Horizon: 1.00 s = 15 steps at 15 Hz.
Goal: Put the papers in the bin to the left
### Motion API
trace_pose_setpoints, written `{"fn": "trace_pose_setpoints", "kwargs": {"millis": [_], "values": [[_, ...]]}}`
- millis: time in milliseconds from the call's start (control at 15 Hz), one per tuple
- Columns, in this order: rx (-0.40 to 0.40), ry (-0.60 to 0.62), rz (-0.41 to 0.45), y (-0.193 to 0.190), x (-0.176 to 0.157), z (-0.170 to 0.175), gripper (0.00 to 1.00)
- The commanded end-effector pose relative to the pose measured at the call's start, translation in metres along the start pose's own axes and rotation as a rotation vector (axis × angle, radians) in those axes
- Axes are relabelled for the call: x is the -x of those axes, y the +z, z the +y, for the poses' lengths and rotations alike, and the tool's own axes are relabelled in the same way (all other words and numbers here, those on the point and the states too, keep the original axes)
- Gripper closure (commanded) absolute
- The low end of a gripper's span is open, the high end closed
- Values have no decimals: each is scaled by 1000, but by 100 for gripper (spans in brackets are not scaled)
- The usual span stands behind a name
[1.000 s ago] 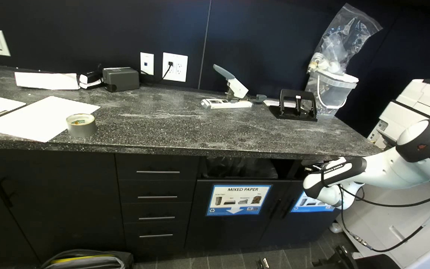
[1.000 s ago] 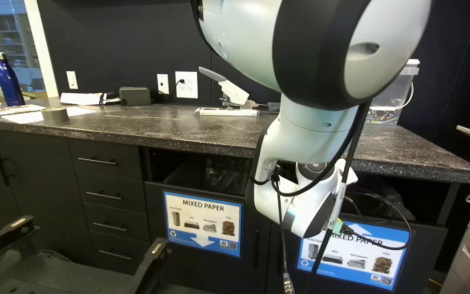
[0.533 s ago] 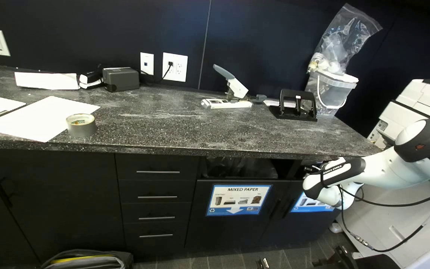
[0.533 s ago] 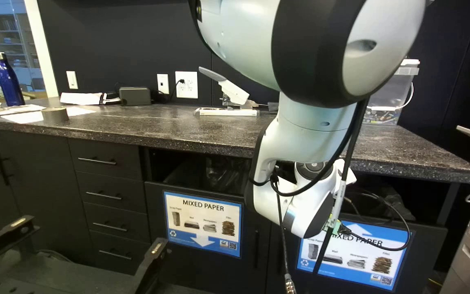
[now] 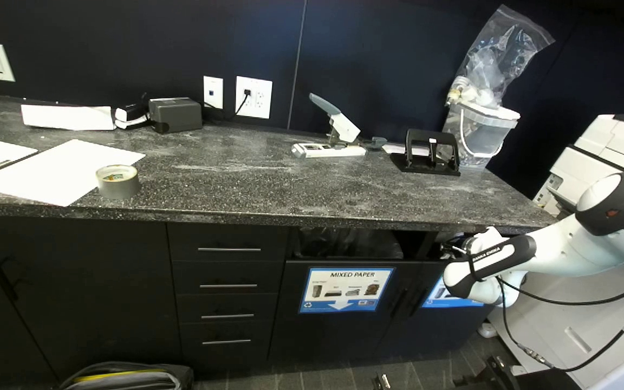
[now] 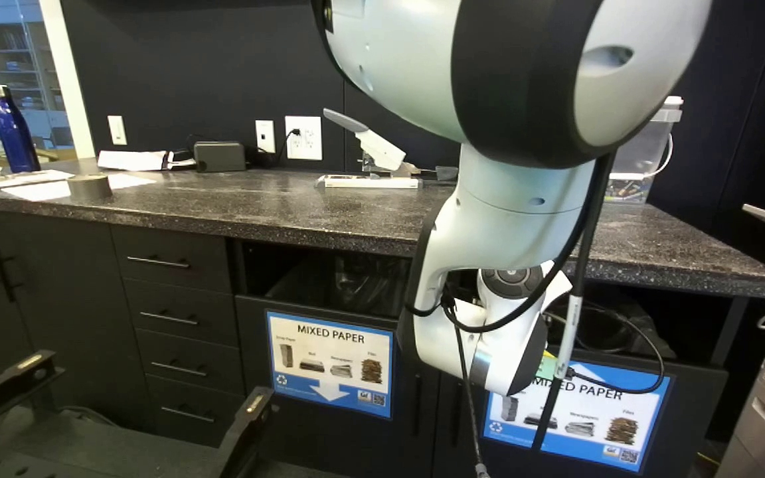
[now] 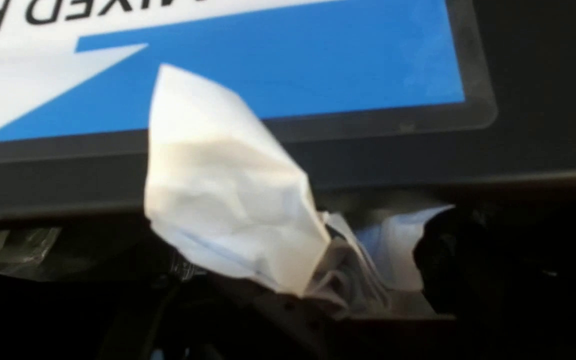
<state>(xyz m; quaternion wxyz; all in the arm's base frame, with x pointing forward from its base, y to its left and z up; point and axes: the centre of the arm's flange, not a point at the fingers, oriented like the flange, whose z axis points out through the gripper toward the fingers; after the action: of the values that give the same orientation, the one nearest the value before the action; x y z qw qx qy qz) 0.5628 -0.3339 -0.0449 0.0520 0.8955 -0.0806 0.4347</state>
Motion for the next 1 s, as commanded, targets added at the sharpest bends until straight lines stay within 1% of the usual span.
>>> {"fn": "trace_pose_setpoints", "kwargs": {"millis": [0, 67, 200, 400, 533, 733, 800, 933], "values": [[8, -124, 33, -15, -25, -11, 0], [45, -152, 57, -18, -29, -11, 0], [82, -205, 99, -25, -40, -12, 0], [116, -250, 93, -32, -42, -13, 0], [109, -265, 57, -39, -42, -15, 0], [113, -274, -32, -57, -43, -16, 0], [101, -278, -59, -66, -43, -14, 0], [119, -293, -105, -85, -48, -10, 0]]}}
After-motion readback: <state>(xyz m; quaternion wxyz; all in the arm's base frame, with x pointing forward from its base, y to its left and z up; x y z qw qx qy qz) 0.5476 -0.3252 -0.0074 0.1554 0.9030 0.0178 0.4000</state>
